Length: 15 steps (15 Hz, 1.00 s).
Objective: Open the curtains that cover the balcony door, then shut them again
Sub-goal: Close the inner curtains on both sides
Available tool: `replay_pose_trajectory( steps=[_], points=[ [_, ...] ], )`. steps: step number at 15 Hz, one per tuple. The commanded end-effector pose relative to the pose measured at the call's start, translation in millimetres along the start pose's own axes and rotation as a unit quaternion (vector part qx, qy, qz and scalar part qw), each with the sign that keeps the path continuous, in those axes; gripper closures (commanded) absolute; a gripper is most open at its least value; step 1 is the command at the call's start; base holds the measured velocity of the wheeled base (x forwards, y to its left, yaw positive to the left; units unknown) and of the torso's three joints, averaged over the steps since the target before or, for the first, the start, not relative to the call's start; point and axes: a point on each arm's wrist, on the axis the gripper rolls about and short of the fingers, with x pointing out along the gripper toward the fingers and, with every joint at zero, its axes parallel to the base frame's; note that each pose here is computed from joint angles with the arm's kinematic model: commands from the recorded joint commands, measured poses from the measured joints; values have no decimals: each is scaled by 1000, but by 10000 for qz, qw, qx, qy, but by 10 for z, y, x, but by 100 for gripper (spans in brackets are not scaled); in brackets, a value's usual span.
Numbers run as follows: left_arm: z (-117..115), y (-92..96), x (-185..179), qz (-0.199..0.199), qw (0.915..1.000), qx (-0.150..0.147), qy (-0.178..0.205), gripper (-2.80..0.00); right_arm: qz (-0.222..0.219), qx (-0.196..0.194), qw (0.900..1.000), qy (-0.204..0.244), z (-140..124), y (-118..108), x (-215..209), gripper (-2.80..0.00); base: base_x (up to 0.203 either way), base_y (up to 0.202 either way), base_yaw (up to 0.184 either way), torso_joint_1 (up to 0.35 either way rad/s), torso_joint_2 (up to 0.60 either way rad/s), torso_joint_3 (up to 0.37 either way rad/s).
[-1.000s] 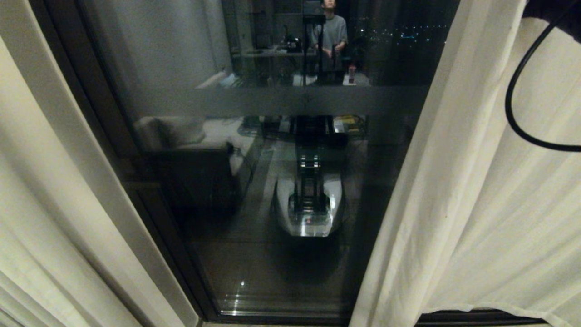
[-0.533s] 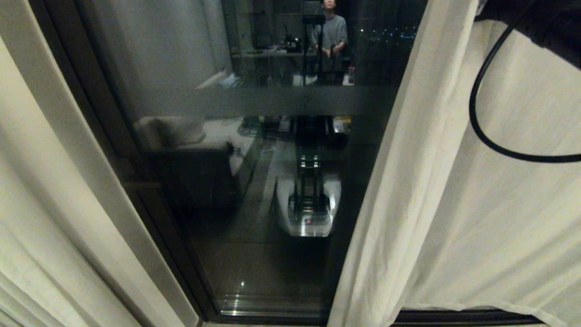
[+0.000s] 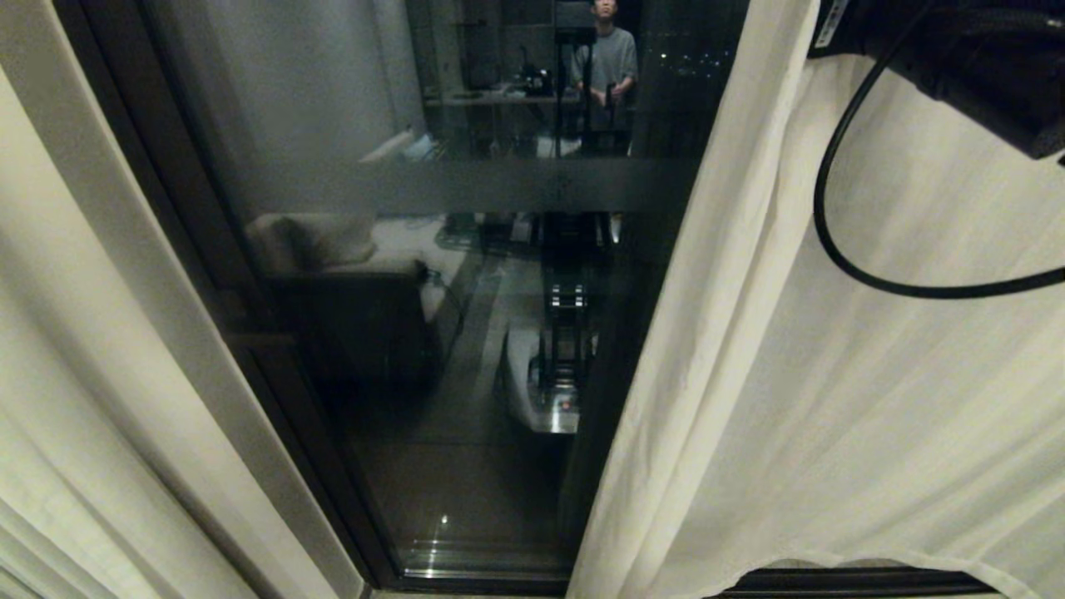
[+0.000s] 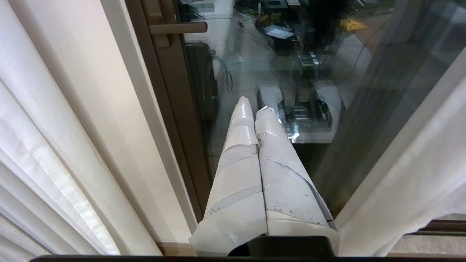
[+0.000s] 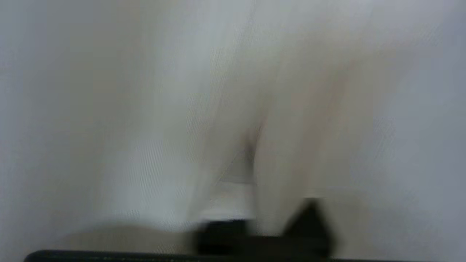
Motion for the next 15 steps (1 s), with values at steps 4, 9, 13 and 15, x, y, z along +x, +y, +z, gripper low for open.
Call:
replay_pose_trajectory(
  steps=[4, 9, 13, 15],
  points=[
    [-1, 0, 0, 2, 10000, 2, 2, 0, -125, -49, 9999, 38, -47, -57, 23, -280, 0, 0, 0, 0, 0, 0],
    [0, 0, 0, 2, 10000, 1, -3, 0, -307, -207, 9985, 415, -68, -250, -342, -280, 0, 0, 0, 0, 0, 0],
    [0, 0, 0, 2, 10000, 1, -3, 0, -436, -362, 9903, 1265, -199, -392, -1029, -280, 0, 0, 0, 0, 0, 0],
    [0, 0, 0, 2, 10000, 1, -3, 0, -455, -400, 9833, 1714, -339, -406, -1398, -280, 0, 0, 0, 0, 0, 0]
  ],
)
